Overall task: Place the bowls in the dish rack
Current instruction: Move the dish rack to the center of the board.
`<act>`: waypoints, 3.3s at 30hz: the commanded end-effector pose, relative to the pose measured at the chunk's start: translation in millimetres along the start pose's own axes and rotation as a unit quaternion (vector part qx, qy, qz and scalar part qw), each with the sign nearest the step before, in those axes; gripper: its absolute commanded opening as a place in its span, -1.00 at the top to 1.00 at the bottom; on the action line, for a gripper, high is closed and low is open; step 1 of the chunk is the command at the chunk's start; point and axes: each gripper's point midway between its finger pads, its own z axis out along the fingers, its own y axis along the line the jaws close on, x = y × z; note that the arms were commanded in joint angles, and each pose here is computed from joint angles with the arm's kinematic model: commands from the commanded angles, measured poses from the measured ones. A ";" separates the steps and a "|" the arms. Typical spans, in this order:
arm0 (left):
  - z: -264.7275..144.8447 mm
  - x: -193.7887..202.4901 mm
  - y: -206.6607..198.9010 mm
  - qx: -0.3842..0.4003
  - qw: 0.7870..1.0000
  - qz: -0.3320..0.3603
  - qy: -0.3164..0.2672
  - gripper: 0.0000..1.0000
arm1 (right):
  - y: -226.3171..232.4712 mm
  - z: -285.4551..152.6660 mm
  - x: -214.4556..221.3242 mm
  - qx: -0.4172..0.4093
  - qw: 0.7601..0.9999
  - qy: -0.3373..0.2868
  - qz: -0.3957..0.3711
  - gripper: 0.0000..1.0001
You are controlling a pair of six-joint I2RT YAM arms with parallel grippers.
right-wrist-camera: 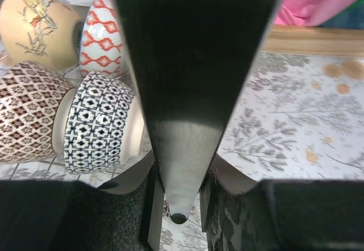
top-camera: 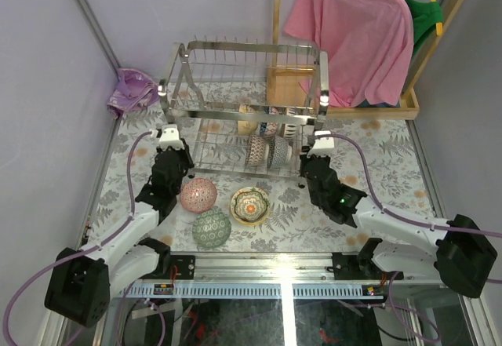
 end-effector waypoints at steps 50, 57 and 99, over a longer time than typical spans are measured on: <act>-107.7 38.3 -334.1 0.355 0.933 0.027 0.043 0.99 | -201.0 -20.3 -17.6 0.257 0.960 0.016 0.111 0.69; -114.2 31.6 -328.6 0.357 0.933 0.022 0.040 0.80 | -191.7 -24.9 -11.0 0.227 0.966 0.026 0.125 0.32; -120.2 -42.4 -266.5 0.370 0.926 -0.052 0.057 -0.07 | -67.1 -95.5 -13.0 -0.118 0.949 0.165 0.240 -0.62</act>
